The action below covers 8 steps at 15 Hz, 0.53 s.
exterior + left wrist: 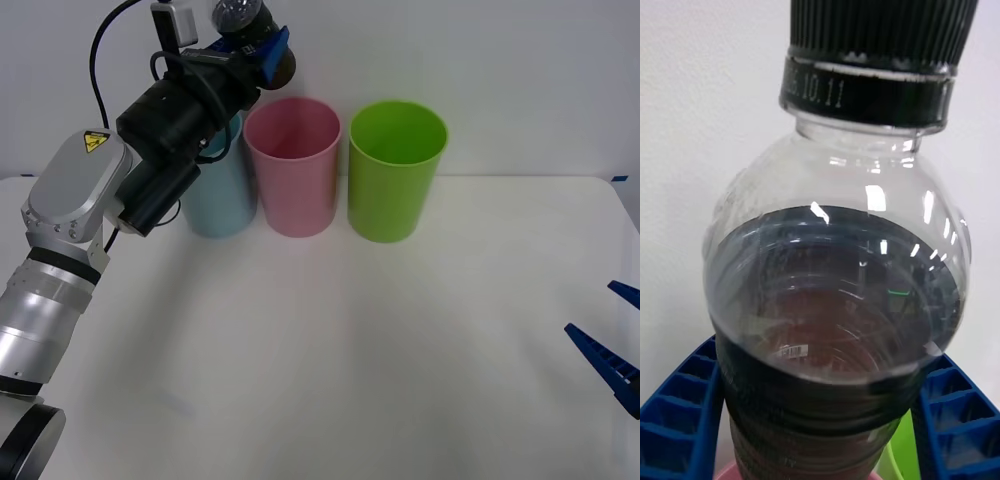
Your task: Grasp the object on the table and drop it into the matching bin: aluminum can to the light blue bin, PET bottle to the pink bin.
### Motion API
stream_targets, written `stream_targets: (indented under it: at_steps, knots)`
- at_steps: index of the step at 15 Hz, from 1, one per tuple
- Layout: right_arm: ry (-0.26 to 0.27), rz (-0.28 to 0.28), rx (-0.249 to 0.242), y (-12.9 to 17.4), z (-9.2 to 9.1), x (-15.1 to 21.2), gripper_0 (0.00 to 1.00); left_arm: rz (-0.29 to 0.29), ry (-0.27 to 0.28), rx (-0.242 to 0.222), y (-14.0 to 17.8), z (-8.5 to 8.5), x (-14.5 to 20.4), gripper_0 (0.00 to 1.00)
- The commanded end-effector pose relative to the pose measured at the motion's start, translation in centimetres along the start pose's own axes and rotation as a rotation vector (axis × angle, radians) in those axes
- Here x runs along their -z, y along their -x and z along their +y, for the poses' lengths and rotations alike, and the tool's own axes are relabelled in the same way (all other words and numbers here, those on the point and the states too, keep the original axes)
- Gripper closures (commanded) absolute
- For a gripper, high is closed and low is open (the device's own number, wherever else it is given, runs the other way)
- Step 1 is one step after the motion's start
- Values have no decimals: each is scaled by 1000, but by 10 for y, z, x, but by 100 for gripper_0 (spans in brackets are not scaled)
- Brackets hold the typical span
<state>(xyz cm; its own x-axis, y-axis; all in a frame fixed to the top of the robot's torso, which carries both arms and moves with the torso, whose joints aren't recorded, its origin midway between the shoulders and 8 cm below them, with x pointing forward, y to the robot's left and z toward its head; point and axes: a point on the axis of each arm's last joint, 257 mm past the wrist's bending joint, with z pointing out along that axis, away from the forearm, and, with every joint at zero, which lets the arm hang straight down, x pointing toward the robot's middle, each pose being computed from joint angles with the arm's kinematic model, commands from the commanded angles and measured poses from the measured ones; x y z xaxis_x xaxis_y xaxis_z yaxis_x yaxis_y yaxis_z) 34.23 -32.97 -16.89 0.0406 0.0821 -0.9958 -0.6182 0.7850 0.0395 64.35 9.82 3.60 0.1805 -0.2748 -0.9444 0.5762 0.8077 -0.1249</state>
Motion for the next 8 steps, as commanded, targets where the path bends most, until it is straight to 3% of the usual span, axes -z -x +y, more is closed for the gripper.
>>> stream_targets:
  at_steps: [1, 8]
  knots:
    - [0, 0, 0, 0, 0, 0, 0, -1, 0, 5, 0, 0, 0, 0]
    - [0, 0, 0, 0, 0, 0, 0, 3, -7, 19, 0, 3, 3, 0]
